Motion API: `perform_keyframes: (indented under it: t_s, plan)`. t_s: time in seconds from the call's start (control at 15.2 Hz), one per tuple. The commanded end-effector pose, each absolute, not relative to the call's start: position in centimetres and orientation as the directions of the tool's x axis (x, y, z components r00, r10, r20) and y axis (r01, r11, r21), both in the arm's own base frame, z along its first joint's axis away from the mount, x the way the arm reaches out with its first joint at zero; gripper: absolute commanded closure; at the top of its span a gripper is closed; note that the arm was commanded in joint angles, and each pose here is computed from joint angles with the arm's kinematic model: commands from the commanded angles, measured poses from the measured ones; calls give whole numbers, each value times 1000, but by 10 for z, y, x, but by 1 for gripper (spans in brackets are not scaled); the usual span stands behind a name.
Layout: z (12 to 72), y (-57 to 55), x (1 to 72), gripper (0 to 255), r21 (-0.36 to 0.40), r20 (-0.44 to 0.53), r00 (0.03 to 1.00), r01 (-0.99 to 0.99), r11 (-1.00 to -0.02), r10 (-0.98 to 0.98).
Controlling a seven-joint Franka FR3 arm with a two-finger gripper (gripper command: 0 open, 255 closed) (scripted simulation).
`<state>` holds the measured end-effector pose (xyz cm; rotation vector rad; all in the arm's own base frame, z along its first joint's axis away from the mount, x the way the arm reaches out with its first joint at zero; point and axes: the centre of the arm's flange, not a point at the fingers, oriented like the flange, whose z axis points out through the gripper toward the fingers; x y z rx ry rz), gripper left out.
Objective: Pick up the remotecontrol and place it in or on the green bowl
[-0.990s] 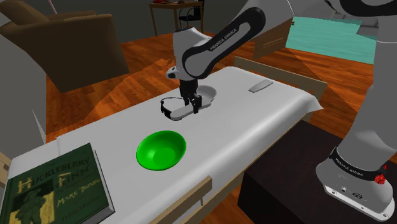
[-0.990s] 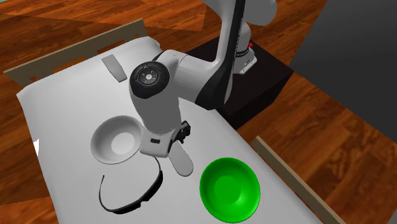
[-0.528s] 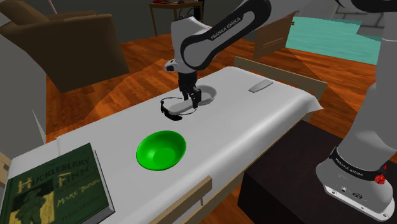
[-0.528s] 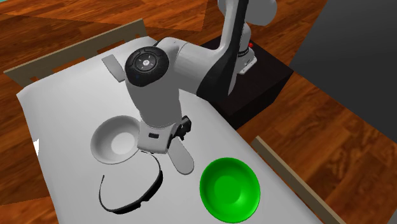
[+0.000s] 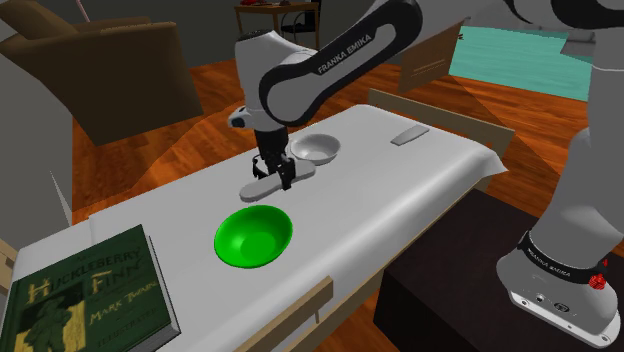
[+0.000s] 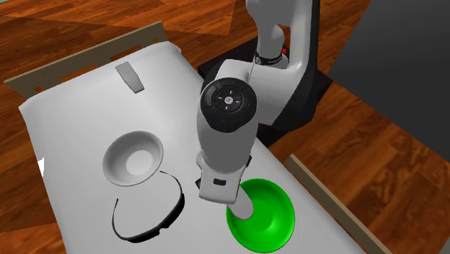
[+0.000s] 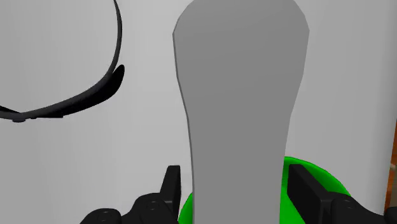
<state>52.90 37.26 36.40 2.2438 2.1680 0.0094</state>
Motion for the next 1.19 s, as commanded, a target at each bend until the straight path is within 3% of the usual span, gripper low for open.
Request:
perform_keyframes:
  t_s: [0.0,0.46,1.12]
  plan:
    - [366,398,520,255,20,-11,36,999,-36,999]
    - [368,488,486,255,20,-11,36,999,-36,999]
    - [315,488,486,255,20,-11,36,999,-36,999]
